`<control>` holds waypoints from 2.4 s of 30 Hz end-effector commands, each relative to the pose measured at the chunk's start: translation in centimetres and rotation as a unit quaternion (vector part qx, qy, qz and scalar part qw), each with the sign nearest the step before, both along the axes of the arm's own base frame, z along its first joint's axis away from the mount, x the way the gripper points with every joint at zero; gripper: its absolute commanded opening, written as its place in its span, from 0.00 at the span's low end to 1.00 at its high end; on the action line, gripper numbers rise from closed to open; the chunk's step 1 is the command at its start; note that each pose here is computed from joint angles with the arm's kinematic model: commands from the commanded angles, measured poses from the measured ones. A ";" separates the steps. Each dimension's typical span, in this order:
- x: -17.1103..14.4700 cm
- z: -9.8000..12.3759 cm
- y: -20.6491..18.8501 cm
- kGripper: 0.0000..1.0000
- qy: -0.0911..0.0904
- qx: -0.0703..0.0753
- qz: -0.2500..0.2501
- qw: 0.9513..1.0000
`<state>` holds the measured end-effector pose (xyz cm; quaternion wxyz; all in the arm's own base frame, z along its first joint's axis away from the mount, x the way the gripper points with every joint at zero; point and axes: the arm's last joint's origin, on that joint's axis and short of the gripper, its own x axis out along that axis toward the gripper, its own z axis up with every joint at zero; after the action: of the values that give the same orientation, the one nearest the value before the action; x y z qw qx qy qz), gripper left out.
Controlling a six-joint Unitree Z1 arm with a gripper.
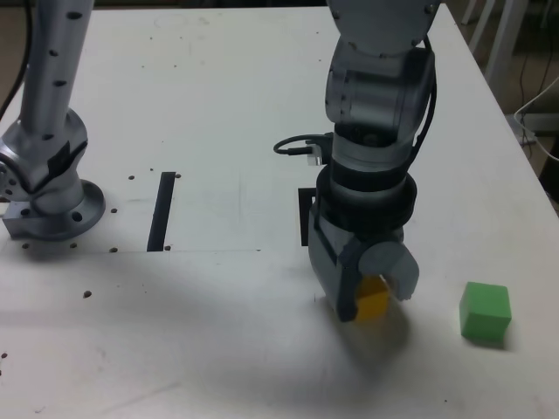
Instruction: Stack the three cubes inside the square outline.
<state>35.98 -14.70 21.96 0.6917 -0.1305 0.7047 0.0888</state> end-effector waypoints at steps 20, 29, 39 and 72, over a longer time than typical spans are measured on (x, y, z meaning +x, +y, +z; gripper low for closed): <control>-2.7 6.6 1.6 0.04 -0.040 0.025 -0.047 0.998; -3.5 8.2 3.4 0.04 -0.043 0.032 -0.082 0.995; -2.9 8.6 7.0 0.04 -0.031 0.041 -0.088 0.995; -2.9 7.5 11.8 0.04 -0.002 0.051 -0.054 0.997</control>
<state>33.19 -2.99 29.33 0.7004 -0.0550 0.7062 0.0878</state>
